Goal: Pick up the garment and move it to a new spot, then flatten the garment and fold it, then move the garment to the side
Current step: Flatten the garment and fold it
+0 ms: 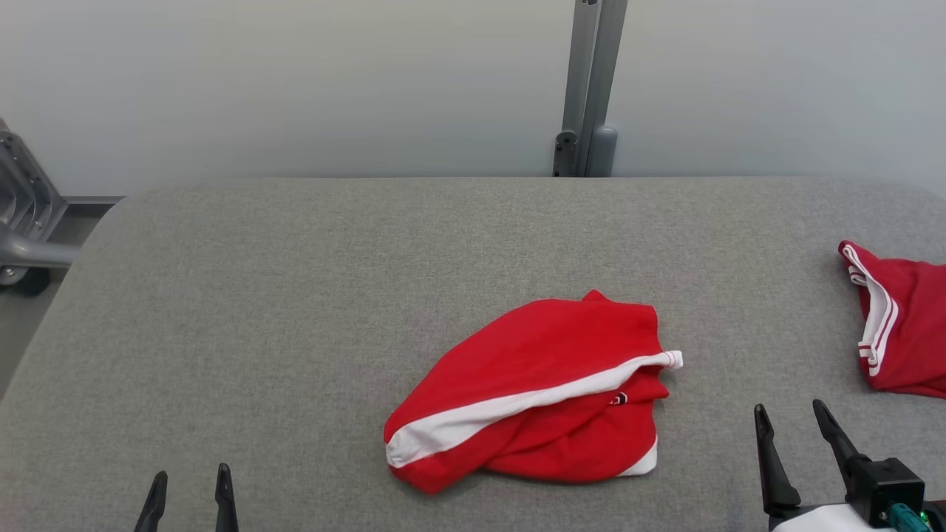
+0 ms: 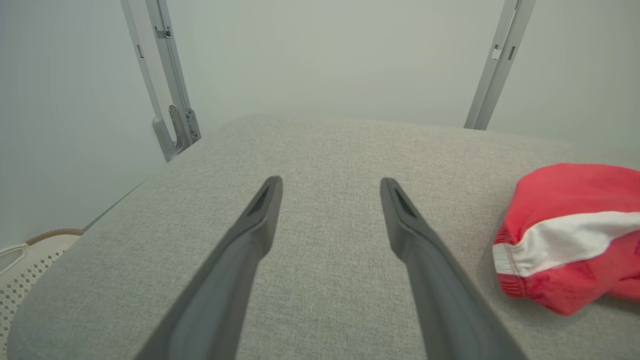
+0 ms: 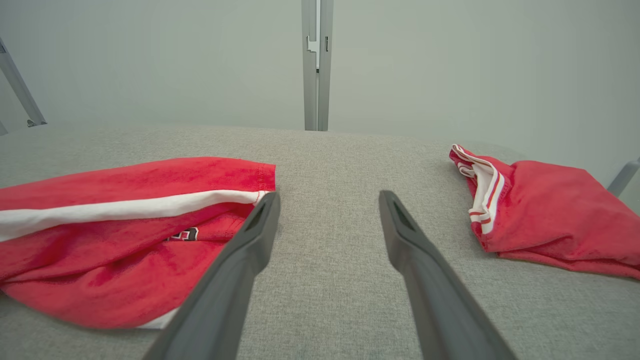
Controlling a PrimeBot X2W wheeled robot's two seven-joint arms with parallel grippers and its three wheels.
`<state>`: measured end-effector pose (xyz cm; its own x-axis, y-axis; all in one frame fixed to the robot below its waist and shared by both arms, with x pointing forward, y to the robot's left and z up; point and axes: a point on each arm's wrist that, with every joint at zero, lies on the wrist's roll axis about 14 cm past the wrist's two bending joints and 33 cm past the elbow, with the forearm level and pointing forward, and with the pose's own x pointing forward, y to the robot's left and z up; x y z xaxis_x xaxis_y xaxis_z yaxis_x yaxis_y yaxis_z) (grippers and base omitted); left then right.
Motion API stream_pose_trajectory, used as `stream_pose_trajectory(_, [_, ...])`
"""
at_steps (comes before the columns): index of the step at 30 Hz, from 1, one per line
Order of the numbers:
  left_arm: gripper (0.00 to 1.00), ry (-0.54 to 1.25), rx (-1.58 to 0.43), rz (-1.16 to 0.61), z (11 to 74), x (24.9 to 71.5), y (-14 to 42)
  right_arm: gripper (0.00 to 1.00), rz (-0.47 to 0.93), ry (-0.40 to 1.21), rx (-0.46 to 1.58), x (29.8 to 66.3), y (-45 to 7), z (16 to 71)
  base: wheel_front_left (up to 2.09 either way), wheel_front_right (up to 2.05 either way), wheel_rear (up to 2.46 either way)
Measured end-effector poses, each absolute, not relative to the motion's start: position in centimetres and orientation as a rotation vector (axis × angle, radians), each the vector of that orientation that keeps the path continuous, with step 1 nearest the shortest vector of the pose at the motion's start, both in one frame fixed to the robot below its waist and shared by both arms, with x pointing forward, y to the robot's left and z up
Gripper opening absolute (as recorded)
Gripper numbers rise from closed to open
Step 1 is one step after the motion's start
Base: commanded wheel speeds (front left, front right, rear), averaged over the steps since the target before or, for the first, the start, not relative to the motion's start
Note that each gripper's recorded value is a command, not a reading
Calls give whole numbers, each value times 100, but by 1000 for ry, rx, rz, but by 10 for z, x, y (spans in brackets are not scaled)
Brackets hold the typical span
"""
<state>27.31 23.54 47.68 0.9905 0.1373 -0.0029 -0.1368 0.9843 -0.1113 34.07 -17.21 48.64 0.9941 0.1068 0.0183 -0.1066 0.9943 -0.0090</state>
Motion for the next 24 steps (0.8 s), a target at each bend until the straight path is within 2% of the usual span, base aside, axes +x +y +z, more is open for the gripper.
stream_pose_trajectory(8, [100, -15, -114, 109, 481, 281, 227, 100, 106, -27, -7, 344, -172, 489, 0, 0, 0])
stream_pose_trajectory(12, [100, -66, -146, 69, 497, 294, 214, 100, 175, -98, -11, 361, -152, 512, 0, 0, 0])
stream_pose_trajectory(15, [100, 39, -242, -32, 468, 294, 179, 100, 281, -21, -47, 367, -133, 490, 0, 0, 0])
stream_pose_trajectory(18, [100, 183, -304, -122, 441, 295, 156, 100, 340, 50, -82, 388, -127, 481, 0, 0, 0])
stream_pose_trajectory(24, [100, 327, -409, -238, 424, 303, 125, 100, 363, 219, -55, 417, -126, 453, 0, 0, 0])
